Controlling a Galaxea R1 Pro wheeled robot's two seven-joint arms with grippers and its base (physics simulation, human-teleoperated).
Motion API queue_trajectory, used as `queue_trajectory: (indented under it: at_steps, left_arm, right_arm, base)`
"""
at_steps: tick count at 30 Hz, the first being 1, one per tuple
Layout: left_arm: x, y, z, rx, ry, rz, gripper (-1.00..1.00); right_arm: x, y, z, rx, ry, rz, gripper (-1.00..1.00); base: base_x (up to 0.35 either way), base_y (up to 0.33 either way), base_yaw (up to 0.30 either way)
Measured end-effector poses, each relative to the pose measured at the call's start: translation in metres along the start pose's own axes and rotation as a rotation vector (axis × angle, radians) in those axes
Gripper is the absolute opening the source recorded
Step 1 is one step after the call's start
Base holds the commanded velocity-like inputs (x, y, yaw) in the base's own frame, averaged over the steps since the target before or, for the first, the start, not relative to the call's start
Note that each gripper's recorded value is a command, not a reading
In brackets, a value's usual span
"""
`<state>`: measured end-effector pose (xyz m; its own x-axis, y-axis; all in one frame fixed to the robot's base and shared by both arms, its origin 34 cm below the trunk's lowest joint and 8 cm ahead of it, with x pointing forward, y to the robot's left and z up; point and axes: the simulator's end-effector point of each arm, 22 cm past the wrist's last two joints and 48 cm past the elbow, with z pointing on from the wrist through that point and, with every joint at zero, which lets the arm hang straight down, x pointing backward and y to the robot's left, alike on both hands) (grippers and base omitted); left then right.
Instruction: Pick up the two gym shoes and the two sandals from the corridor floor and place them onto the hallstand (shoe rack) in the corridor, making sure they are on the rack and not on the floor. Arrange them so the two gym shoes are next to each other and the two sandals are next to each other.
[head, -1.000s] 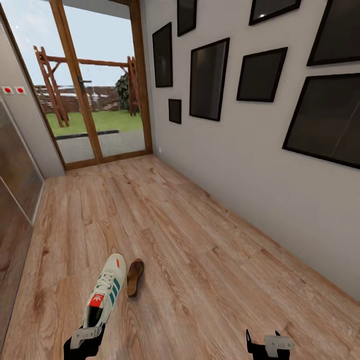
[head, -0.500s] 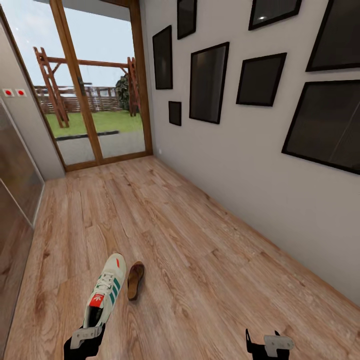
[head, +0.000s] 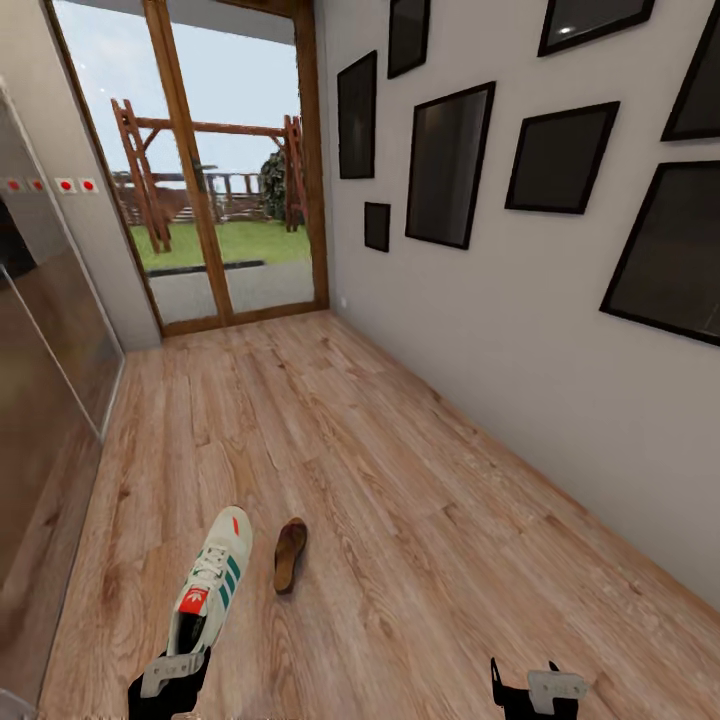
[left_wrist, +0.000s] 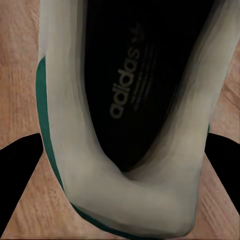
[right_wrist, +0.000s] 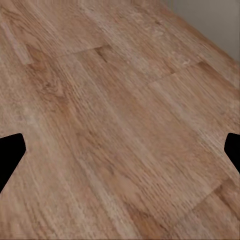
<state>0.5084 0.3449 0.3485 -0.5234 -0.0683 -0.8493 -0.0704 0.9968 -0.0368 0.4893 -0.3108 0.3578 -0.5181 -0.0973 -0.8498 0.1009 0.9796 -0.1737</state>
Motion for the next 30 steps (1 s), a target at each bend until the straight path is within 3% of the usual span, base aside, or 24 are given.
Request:
queue_trajectory:
  at_steps: [8, 30]
  left_arm:
    - [-0.0002, -0.0002, -0.0001, 0.001, 0.000, 0.000, -1.00]
    - [0.0001, -0.0009, -0.0003, 0.002, 0.000, 0.000, -1.00]
  right_arm:
    - [-0.0002, -0.0004, 0.0000, 0.001, 0.000, 0.001, 1.00]
    - [-0.0006, 0.0001, 0.0000, 0.000, -0.001, 0.001, 1.00]
  base:
    - [0.154, 0.118, 0.206]
    - [0.285, 0.189, 0.006]
